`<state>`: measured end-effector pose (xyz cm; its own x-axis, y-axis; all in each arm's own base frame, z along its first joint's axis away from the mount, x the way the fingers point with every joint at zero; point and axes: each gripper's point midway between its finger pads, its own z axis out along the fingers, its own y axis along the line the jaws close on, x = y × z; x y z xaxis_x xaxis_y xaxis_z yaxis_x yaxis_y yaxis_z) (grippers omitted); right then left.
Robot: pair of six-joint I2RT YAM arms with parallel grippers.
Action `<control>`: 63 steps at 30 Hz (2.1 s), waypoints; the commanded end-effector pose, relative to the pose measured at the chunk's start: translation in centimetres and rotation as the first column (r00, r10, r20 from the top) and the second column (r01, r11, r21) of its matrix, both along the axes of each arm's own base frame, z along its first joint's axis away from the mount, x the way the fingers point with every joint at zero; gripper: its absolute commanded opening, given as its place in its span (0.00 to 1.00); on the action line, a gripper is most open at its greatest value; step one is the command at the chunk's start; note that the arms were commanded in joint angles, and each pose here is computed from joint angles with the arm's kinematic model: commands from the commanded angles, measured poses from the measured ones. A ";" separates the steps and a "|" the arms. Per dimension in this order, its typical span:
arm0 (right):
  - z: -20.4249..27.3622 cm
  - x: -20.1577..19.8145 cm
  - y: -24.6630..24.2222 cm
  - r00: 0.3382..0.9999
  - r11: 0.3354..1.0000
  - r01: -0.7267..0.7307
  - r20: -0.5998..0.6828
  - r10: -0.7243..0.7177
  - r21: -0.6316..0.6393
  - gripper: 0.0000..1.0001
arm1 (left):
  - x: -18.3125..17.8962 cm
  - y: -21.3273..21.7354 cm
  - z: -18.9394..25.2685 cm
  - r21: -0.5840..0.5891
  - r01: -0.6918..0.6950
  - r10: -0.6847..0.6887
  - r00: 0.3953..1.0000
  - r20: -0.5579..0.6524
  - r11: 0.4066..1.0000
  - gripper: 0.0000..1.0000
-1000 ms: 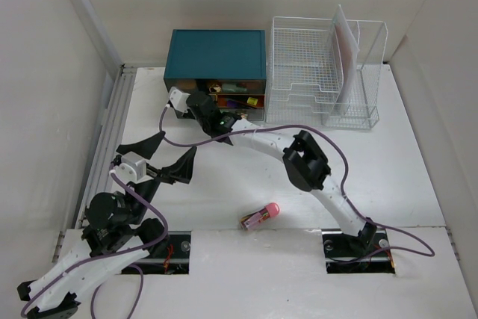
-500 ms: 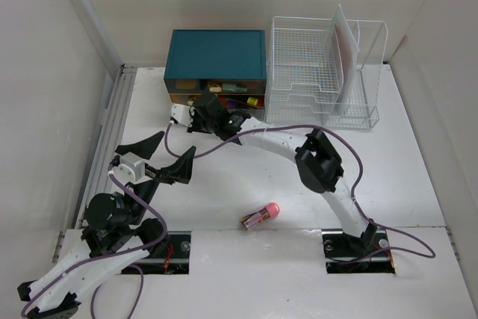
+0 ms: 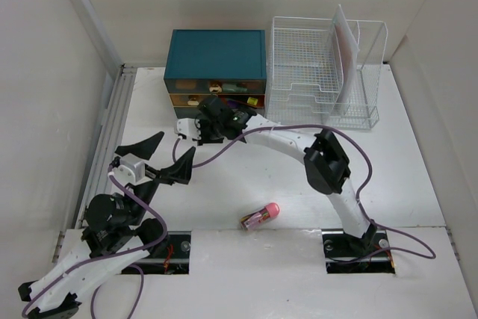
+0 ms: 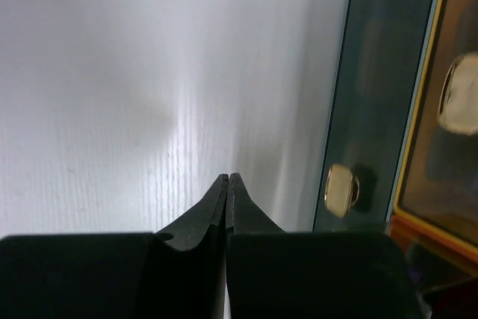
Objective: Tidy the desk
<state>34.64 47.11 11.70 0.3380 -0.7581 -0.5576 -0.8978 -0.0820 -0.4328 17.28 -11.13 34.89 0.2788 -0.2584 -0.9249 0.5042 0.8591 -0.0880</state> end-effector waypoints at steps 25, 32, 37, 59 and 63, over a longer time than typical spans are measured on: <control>3.7 12.1 -10.7 0.766 0.821 0.562 0.312 -0.562 0.099 0.00 | -0.3 0.5 1.4 -0.045 -0.007 0.009 0.999 0.045 0.999 0.99; 5.1 13.4 -11.4 0.694 0.783 0.602 0.383 -0.610 0.157 0.00 | -0.3 0.5 1.4 -0.045 -0.007 0.009 0.999 0.045 0.999 0.99; 5.4 13.7 -11.6 0.674 0.771 0.611 0.392 -0.626 0.180 0.00 | -0.3 0.5 1.4 -0.045 -0.007 0.009 0.999 0.045 0.999 0.99; 22.0 3.3 -17.0 0.759 0.754 0.450 0.240 -0.605 0.478 0.92 | 5.0 0.0 -4.1 0.023 -0.237 0.237 0.955 -0.175 0.971 0.46; 26.5 2.3 -20.1 0.780 0.670 0.414 0.139 -0.610 0.616 1.00 | 6.4 -2.1 -5.1 0.042 -0.231 0.235 0.950 -0.205 0.972 0.14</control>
